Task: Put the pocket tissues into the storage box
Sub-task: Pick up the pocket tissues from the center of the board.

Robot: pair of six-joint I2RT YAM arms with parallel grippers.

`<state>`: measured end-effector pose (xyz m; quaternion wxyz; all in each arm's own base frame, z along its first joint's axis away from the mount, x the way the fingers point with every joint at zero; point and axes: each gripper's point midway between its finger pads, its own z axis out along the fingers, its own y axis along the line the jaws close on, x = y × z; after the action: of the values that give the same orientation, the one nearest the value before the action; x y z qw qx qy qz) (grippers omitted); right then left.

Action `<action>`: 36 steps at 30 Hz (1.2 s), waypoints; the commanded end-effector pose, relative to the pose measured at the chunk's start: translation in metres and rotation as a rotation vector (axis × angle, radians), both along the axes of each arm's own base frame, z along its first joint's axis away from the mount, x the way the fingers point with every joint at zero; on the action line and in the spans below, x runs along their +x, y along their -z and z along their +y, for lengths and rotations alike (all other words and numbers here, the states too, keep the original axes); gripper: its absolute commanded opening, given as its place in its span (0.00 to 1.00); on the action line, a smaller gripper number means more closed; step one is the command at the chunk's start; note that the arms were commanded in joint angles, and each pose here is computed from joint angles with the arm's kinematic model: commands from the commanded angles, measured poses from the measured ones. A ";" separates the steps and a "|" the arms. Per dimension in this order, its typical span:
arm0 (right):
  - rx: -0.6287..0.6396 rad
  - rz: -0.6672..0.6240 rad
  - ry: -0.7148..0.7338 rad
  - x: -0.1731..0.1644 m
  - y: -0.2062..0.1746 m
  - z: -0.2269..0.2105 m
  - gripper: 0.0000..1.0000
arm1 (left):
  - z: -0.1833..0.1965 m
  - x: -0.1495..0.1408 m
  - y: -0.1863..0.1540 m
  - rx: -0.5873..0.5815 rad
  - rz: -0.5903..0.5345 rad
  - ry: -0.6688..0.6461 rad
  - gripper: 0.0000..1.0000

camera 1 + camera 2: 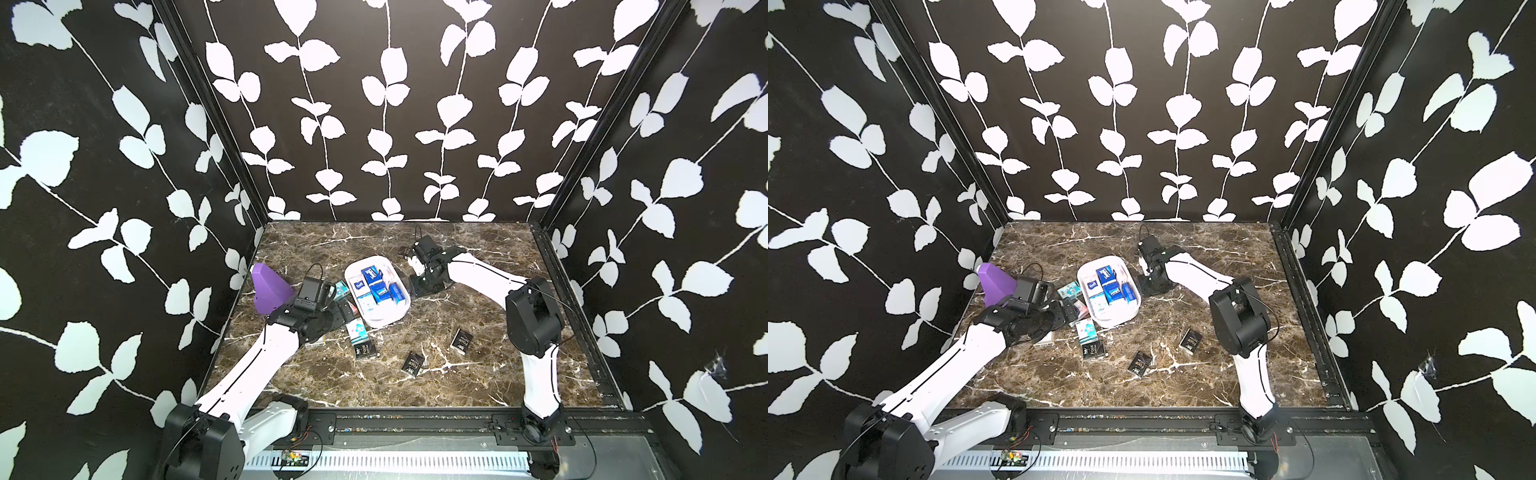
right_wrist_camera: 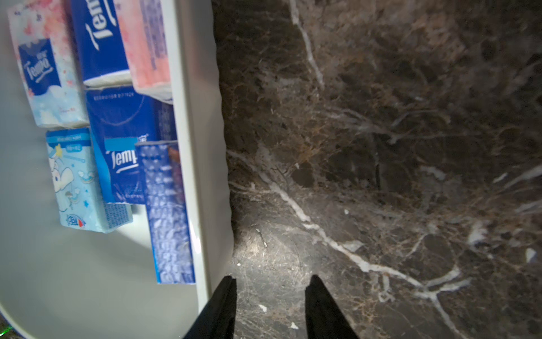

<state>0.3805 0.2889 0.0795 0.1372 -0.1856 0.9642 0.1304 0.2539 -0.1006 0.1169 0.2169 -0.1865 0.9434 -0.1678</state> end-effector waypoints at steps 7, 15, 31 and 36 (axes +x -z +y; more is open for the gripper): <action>-0.048 -0.170 -0.008 0.080 -0.016 -0.001 0.65 | 0.006 0.003 -0.006 0.028 -0.007 -0.003 0.99; -0.003 -0.287 0.008 0.136 0.000 0.026 0.99 | 0.002 0.021 -0.011 0.038 0.014 0.030 0.99; -0.082 -0.274 0.079 0.183 0.058 0.018 0.98 | -0.008 0.036 0.010 0.016 0.082 0.055 0.99; -0.083 -0.265 0.121 0.186 0.060 0.013 0.88 | -0.011 0.042 0.008 0.014 0.078 0.064 0.99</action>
<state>0.5669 0.3136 0.0327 0.2812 -0.1693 0.9420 0.0705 0.2864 -0.1082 0.0974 0.1613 -0.1703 0.9604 -0.1505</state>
